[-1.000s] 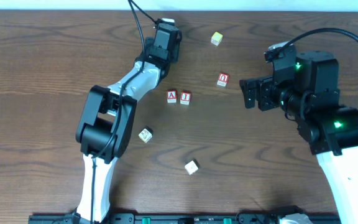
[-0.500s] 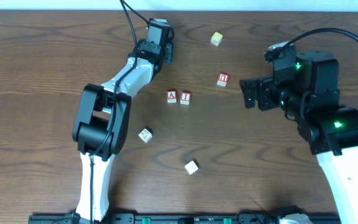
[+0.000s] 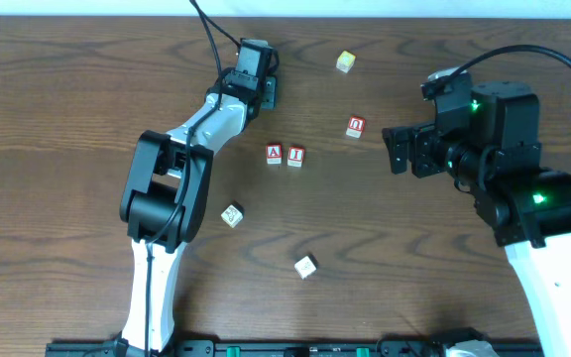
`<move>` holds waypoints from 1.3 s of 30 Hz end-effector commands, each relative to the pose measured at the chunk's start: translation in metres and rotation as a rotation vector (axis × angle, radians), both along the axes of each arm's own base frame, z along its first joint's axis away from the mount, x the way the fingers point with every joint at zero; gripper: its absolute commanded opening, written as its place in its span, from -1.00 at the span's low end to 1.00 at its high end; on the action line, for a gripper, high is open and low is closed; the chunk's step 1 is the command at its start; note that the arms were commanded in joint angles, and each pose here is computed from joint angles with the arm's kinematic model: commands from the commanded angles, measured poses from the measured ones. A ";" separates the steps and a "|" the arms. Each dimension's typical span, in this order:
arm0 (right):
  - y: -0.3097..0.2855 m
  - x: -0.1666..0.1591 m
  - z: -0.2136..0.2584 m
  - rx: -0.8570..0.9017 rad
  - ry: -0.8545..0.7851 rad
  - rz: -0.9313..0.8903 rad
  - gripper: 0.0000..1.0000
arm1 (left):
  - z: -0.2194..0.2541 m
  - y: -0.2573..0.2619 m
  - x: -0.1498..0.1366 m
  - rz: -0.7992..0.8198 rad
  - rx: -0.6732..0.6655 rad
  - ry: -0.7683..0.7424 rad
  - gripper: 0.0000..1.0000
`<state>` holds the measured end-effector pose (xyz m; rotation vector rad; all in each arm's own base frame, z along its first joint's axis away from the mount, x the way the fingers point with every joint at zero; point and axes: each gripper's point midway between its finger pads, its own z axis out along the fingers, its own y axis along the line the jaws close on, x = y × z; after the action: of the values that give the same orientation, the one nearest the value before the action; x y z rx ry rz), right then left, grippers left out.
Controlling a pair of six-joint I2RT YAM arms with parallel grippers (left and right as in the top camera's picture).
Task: Spell out Ai2
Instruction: 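Grasp the blue '2' block with the left gripper and lift it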
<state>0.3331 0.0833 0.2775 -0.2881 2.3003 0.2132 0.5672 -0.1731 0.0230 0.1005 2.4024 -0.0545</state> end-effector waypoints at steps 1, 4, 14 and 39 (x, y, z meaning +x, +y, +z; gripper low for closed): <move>-0.002 0.000 -0.002 0.006 0.010 -0.016 0.98 | -0.009 0.001 0.004 0.017 -0.007 0.005 0.27; -0.002 0.000 -0.002 0.006 0.009 -0.015 0.99 | -0.008 0.000 0.006 0.025 -0.018 -0.004 0.13; -0.002 -0.001 -0.003 0.005 0.014 -0.015 0.98 | -0.015 0.000 0.006 0.047 -0.037 0.001 -0.07; -0.036 0.003 0.038 -0.015 -0.088 -0.110 0.99 | 0.031 -0.036 -0.008 -0.030 -0.057 0.030 -0.80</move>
<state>0.3375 0.0579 0.2839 -0.2037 2.2994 0.1508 0.5574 -0.1884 0.0164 0.0827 2.4829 -0.0927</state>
